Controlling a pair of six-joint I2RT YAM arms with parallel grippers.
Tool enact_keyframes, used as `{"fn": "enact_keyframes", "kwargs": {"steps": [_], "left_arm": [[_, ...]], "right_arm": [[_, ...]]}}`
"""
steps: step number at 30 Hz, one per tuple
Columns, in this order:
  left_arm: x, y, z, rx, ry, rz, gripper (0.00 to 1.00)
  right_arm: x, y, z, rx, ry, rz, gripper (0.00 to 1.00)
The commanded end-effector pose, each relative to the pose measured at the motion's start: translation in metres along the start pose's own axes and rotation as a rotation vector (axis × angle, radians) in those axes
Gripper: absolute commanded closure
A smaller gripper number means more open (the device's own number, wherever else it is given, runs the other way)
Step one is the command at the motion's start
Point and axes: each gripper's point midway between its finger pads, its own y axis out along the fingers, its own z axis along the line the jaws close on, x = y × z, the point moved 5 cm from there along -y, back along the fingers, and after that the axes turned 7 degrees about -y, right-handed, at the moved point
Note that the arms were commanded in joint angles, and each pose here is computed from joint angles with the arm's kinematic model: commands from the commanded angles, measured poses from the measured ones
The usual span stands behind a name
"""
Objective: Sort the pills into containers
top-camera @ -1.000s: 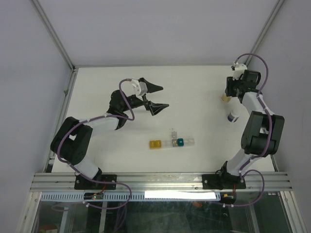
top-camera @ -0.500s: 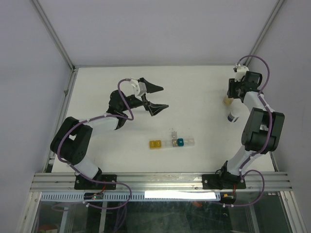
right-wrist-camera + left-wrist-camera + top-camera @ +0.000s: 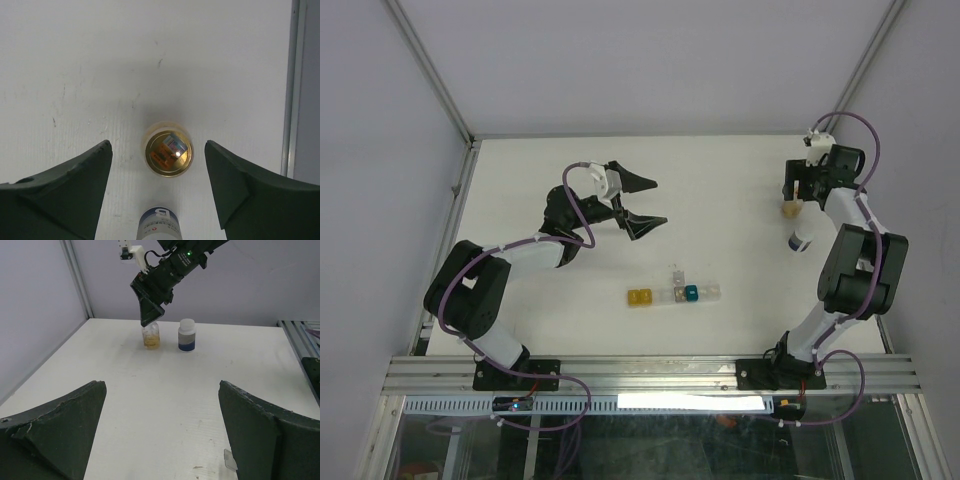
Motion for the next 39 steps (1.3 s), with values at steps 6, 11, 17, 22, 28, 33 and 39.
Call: {"fn": "enact_keyframes", "kwargs": {"steps": [6, 11, 17, 22, 28, 33, 39], "left_arm": [[0.010, 0.000, -0.002, -0.041, 0.030, -0.033, 0.01], [0.010, 0.001, -0.002, -0.049, 0.026, -0.033, 0.02], [0.009, 0.002, -0.002, -0.056, 0.012, -0.023, 0.02], [0.011, 0.002, 0.000, -0.031, -0.007, 0.018, 0.04], [0.008, -0.011, -0.008, 0.080, -0.054, 0.148, 0.07], [0.000, -0.029, -0.042, 0.167, -0.010, 0.285, 0.07], [-0.030, -0.049, -0.084, 0.099, 0.025, 0.422, 0.08]], "right_arm": [[0.048, -0.052, 0.012, 0.106, -0.070, -0.201, 0.22], [0.057, -0.072, 0.030, 0.212, -0.090, -0.266, 0.22], [0.063, -0.097, 0.055, 0.363, -0.110, -0.326, 0.22], [0.061, -0.116, 0.083, 0.500, -0.096, -0.348, 0.22], [0.046, -0.127, 0.129, 0.653, -0.135, -0.348, 0.22], [0.035, -0.127, 0.170, 0.802, -0.171, -0.313, 0.22], [0.021, -0.118, 0.211, 0.932, -0.214, -0.217, 0.22]]}}
